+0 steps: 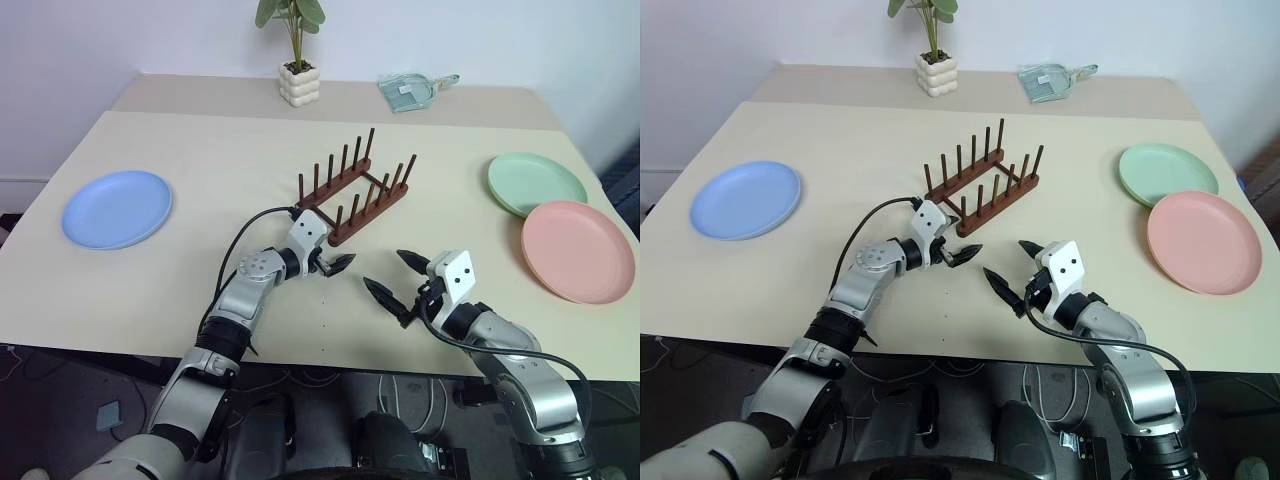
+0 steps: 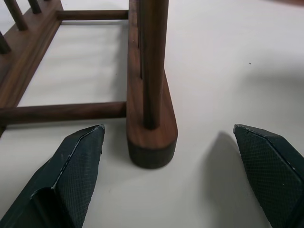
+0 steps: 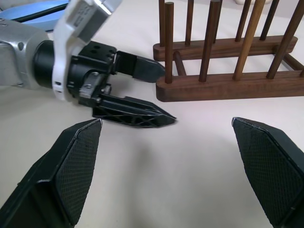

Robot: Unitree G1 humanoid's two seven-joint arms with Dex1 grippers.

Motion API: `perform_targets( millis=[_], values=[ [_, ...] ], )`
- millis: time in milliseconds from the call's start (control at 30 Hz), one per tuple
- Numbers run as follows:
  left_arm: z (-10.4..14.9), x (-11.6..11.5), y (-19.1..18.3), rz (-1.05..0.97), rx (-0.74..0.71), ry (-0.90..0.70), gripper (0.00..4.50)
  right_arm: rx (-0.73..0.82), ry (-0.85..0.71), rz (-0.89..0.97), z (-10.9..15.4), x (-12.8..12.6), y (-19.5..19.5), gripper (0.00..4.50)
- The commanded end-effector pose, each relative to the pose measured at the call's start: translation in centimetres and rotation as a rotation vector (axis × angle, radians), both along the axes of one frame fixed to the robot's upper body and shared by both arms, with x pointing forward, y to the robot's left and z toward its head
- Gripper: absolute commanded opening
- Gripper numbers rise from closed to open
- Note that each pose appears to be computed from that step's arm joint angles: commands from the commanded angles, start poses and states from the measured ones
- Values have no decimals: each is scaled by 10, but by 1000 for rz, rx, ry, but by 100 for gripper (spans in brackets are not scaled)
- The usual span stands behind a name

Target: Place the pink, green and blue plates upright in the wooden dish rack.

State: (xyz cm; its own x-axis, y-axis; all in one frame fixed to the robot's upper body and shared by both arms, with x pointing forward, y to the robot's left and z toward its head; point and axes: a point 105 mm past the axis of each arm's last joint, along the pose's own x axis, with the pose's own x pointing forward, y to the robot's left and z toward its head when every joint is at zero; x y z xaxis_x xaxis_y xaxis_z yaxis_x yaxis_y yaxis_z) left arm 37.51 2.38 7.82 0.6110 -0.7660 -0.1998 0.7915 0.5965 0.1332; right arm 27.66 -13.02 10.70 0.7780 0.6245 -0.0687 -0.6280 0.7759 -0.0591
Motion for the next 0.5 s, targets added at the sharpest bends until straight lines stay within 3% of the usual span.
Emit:
perform_targets(
  millis=[33,100,300,500],
  values=[
    [-24,-9,-10,-27,25,83,423,-2,-42,1,11,-2,-2,450],
    [-22,-9,-11,-33,12,83,361,-2,-42,0,10,-3,-2,450],
    [-19,-8,-9,-41,12,63,80,-5,-40,-6,10,-3,-2,450],
    [-9,-14,0,-165,67,-39,75,-85,-4,-41,1,-7,-22,450]
  ],
)
